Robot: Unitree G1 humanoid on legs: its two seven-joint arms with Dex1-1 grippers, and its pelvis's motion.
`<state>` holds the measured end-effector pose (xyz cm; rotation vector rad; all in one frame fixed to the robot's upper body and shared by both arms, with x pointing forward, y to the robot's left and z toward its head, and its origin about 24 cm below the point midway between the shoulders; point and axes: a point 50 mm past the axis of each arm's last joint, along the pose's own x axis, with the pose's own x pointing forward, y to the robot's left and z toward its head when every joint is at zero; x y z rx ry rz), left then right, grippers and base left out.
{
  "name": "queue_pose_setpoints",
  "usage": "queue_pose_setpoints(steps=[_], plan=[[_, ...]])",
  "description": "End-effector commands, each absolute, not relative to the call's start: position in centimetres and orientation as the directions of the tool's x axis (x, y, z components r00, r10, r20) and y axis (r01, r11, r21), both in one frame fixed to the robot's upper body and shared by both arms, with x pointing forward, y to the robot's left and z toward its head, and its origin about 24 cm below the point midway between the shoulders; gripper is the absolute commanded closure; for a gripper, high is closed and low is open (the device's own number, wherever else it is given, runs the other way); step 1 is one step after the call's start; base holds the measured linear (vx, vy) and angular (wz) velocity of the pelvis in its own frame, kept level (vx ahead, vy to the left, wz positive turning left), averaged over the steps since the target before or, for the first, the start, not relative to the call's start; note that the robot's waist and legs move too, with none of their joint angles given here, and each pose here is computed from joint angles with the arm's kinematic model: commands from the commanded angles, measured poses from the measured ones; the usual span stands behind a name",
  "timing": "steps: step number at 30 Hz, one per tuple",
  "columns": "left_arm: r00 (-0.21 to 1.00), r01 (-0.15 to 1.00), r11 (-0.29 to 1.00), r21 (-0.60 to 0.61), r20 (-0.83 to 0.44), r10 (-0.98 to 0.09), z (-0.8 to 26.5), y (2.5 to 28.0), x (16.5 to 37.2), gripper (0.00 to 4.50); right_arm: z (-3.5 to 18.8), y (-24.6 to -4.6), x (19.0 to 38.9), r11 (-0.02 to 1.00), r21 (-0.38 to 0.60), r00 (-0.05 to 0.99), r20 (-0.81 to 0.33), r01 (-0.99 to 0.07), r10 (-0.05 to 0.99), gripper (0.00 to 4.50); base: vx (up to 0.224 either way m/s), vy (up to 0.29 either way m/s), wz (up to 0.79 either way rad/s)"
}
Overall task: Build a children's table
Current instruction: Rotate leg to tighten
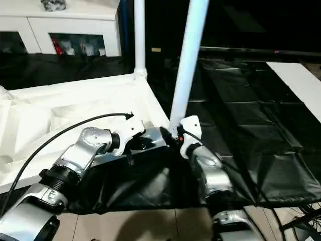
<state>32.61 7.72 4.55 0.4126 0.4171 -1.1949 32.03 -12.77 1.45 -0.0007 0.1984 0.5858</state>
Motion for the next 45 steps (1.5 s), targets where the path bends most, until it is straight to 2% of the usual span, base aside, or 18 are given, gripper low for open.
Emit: queue_pose_setpoints(steps=[1,5,8,12,15,19,23,25,29,32,40,45], plan=[[0.205,0.975,0.218,0.042,-0.55,-0.809,3.6,6.3,31.6,4.5,2.5,-10.1,31.9,0.717,0.017,0.707,-0.153,-0.697,0.691,0.81,0.0,0.0,0.0],[0.153,0.986,0.167,0.026,-0.562,-0.813,3.9,7.8,31.7,4.5,2.9,-11.6,31.2,0.617,0.0,0.608,-0.165,-0.787,0.776,0.73,0.0,0.0,0.0],[0.109,0.993,0.119,0.02,-0.569,-0.815,4.4,9.1,31.8,4.5,3.4,-13.1,30.4,0.501,0.007,0.493,-0.174,-0.865,0.853,0.73,0.0,0.0,0.0],[0.085,0.996,0.088,0.024,-0.584,-0.807,4.7,10.1,31.9,4.5,3.8,-14.0,30.1,0.441,0.005,0.433,-0.189,-0.897,0.882,0.73,0.0,0.0,0.0],[0.057,0.998,0.057,0.02,-0.6,-0.798,4.9,11.0,31.9,4.5,4.3,-14.9,30.1,0.4,0.019,0.389,-0.197,-0.916,0.9,1.07,0.0,0.0,0.0],[0.041,0.999,0.044,0.009,-0.607,-0.794,5.1,11.7,31.9,4.5,4.2,-15.6,29.7,0.345,0.038,0.326,-0.242,-0.938,0.914,1.19,0.0,0.0,0.0],[0.034,0.999,0.04,0.005,-0.615,-0.788,5.1,12.3,31.9,4.5,4.2,-16.2,29.6,0.331,0.05,0.308,-0.259,-0.942,0.915,1.46,0.0,0.0,0.0],[0.031,0.999,0.038,0.002,-0.617,-0.786,5.1,12.5,31.9,4.5,4.2,-16.3,29.5,0.33,0.056,0.306,-0.261,-0.942,0.916,1.73,0.0,0.0,0.0],[0.021,0.999,0.032,-0.007,-0.618,-0.786,5.1,12.8,31.8,4.5,4.0,-16.4,29.4,0.32,0.069,0.291,-0.266,-0.945,0.919,1.9,0.0,0.0,0.0],[0.017,1.0,0.029,-0.009,-0.617,-0.787,5.0,12.8,31.7,4.5,4.0,-16.2,29.3,0.311,0.076,0.282,-0.264,-0.947,0.922,2.26,0.0,0.0,0.0],[0.015,0.999,0.031,-0.016,-0.607,-0.794,4.9,12.8,31.7,4.5,3.4,-15.4,28.7,0.285,0.119,0.249,-0.248,-0.951,0.936,2.49,0.0,0.0,0.0],[0.056,0.997,0.079,-0.012,-0.602,-0.796,4.5,12.3,31.7,4.5,2.5,-15.4,28.0,0.309,0.193,0.262,-0.236,-0.931,0.936,2.5,0.0,0.0,0.0]])
